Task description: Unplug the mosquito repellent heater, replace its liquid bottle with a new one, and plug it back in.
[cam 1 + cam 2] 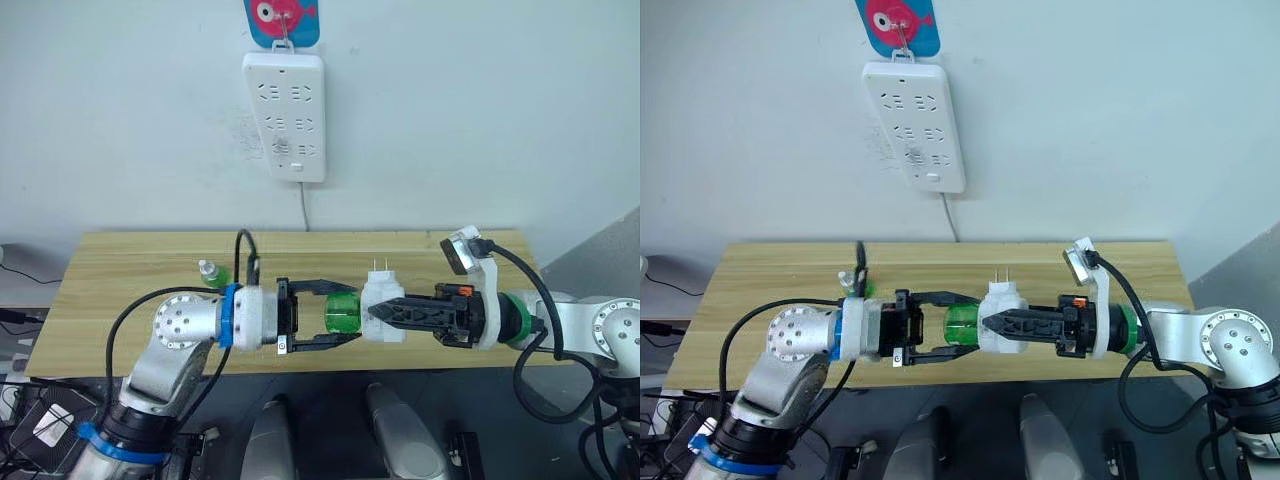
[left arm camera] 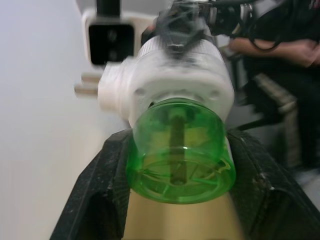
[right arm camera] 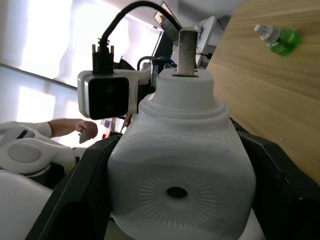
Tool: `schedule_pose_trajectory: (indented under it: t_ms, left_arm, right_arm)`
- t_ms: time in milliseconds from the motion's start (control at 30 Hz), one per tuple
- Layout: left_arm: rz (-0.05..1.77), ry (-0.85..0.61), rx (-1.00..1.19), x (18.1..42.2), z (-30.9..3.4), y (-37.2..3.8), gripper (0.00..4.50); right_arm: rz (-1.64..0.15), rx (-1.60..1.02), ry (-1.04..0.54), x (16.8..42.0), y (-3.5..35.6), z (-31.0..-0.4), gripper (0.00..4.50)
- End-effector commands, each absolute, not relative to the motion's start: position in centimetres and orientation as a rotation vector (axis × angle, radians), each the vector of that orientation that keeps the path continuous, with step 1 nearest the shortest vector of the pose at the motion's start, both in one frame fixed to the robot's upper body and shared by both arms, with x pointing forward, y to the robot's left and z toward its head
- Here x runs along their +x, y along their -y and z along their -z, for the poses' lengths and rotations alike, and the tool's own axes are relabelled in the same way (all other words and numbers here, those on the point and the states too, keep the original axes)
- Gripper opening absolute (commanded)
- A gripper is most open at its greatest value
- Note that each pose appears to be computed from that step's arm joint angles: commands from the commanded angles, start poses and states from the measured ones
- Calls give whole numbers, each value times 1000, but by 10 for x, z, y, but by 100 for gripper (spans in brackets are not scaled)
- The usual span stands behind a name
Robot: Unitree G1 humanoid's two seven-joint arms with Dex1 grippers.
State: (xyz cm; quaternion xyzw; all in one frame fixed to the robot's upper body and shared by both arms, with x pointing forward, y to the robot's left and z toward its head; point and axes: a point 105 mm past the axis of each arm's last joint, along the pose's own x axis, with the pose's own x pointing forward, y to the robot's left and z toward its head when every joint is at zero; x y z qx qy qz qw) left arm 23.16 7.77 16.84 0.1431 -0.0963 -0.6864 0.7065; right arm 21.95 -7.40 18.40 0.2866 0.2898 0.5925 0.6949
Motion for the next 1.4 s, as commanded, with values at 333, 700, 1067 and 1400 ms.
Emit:
schedule_pose_trajectory:
  t_ms: [333,700,1067,1400]
  left_arm:
    - [1566,-203,-3,243,-175,-89,231]
    - [1406,421,525,235,-162,-108,428]
    - [1366,553,477,211,-178,-85,428]
    - [1390,446,465,211,-171,-86,234]
  right_arm:
    - [-1468,632,-636,195,65,-197,305]
    - [-1403,669,-612,203,70,-195,304]
    - [-1380,667,-610,207,69,-194,304]
    - [-1337,673,-591,214,68,-195,304]
